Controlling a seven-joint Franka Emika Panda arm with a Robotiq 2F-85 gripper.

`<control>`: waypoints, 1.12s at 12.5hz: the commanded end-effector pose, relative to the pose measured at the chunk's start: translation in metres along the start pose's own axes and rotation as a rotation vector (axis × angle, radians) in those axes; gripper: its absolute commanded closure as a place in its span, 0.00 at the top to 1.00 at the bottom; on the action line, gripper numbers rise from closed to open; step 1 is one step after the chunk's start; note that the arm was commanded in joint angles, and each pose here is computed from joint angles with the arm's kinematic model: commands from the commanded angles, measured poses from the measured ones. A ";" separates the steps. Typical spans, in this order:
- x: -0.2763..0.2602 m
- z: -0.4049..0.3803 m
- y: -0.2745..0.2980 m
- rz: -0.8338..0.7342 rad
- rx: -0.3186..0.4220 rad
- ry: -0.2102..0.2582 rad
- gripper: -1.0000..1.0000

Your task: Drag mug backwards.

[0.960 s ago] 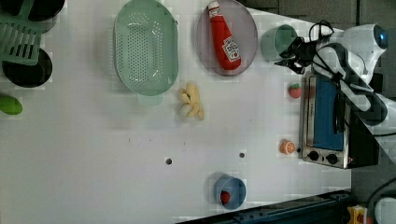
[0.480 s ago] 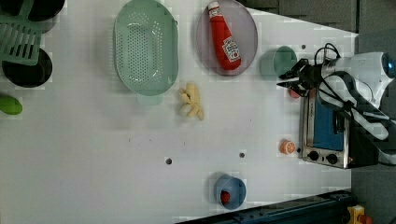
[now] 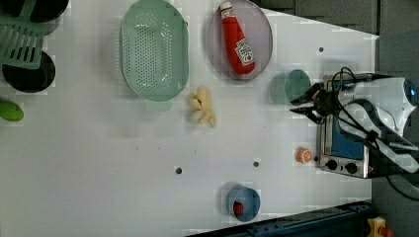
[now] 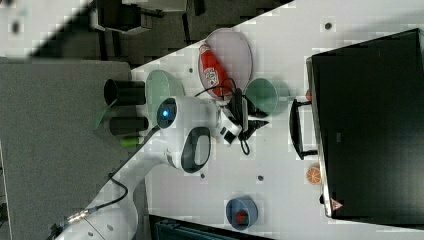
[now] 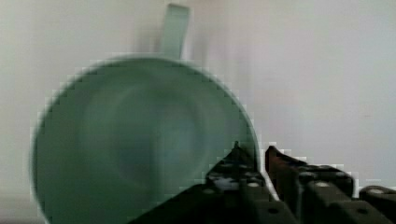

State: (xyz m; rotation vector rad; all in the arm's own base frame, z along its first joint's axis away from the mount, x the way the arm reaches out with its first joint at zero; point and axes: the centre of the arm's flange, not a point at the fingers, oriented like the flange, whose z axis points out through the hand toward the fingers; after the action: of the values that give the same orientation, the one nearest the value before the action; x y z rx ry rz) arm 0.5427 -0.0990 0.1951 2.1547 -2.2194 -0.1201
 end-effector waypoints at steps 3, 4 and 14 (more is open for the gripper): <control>0.012 -0.003 0.036 0.047 -0.023 -0.010 0.18; 0.014 -0.001 0.046 0.054 -0.034 -0.013 0.18; 0.021 0.011 0.121 0.106 -0.158 -0.061 0.18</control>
State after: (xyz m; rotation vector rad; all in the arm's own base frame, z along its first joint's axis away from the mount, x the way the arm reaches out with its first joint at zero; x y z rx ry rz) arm 0.4295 -0.0965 0.1849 2.0264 -2.2129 -0.3640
